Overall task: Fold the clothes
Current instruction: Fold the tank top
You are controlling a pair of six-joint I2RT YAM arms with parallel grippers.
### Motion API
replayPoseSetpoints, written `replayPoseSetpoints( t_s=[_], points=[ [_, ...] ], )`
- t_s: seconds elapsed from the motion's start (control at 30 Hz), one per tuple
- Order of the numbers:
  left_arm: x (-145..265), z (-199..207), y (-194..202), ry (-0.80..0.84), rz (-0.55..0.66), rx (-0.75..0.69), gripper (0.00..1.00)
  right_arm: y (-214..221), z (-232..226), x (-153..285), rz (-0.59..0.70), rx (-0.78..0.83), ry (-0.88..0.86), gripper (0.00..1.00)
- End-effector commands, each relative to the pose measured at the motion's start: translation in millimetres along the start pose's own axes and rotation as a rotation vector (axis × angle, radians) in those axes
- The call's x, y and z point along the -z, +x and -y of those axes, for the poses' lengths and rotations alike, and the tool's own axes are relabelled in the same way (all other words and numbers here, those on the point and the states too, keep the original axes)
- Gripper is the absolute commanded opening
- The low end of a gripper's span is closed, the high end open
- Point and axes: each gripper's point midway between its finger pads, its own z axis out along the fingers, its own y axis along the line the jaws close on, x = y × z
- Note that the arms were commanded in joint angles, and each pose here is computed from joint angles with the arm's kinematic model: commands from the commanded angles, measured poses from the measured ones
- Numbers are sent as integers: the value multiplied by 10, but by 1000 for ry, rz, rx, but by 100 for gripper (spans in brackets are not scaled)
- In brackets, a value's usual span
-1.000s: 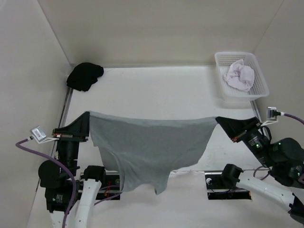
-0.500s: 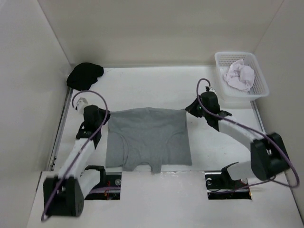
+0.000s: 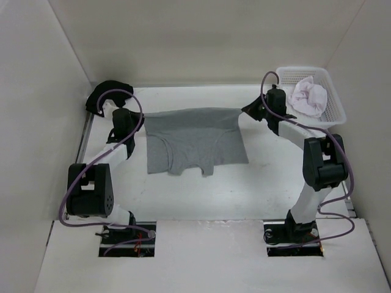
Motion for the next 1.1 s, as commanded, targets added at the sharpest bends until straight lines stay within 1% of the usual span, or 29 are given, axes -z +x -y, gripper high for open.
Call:
replayPoseSetpoints(
  t_s=[0.0, 0.17, 0.3, 0.47, 0.57, 0.67, 0.8, 0.9, 0.93, 0.97, 1.03, 1.07],
  points=[
    [222, 232, -186, 103, 61, 34, 0, -168, -305, 198, 48, 24, -94, 1],
    [498, 130, -170, 122, 63, 50, 0, -91, -162, 413, 60, 6, -81, 1],
    [814, 61, -98, 159, 51, 55, 0, 6, -115, 669, 78, 4, -87, 1],
    [1209, -175, 100, 179, -6, 51, 0, 212, 57, 925, 76, -4, -69, 1],
    [1399, -390, 175, 162, -17, 46, 0, 386, 220, 1023, 73, -13, -49, 1],
    [1505, -589, 277, 136, -29, 32, 1, 570, 423, 1076, 61, -34, -21, 1],
    [1564, -895, 564, 93, -91, 27, 2, 771, 663, 1116, 50, -58, 16, 2],
    [1615, -1080, 712, 71, -125, 46, 3, 905, 826, 1153, 38, -73, 51, 4],
    [1636, -1114, 742, 70, -130, 55, 5, 927, 863, 1180, 43, -78, 60, 6],
    [1653, -1151, 744, 62, -127, 63, 8, 923, 880, 1211, 55, -79, 64, 10],
    [1681, -1170, 661, 53, -95, 74, 17, 881, 886, 1266, 82, -65, 71, 28],
    [1689, -1141, 583, 58, -69, 78, 19, 863, 880, 1281, 87, -50, 72, 37]
  ],
)
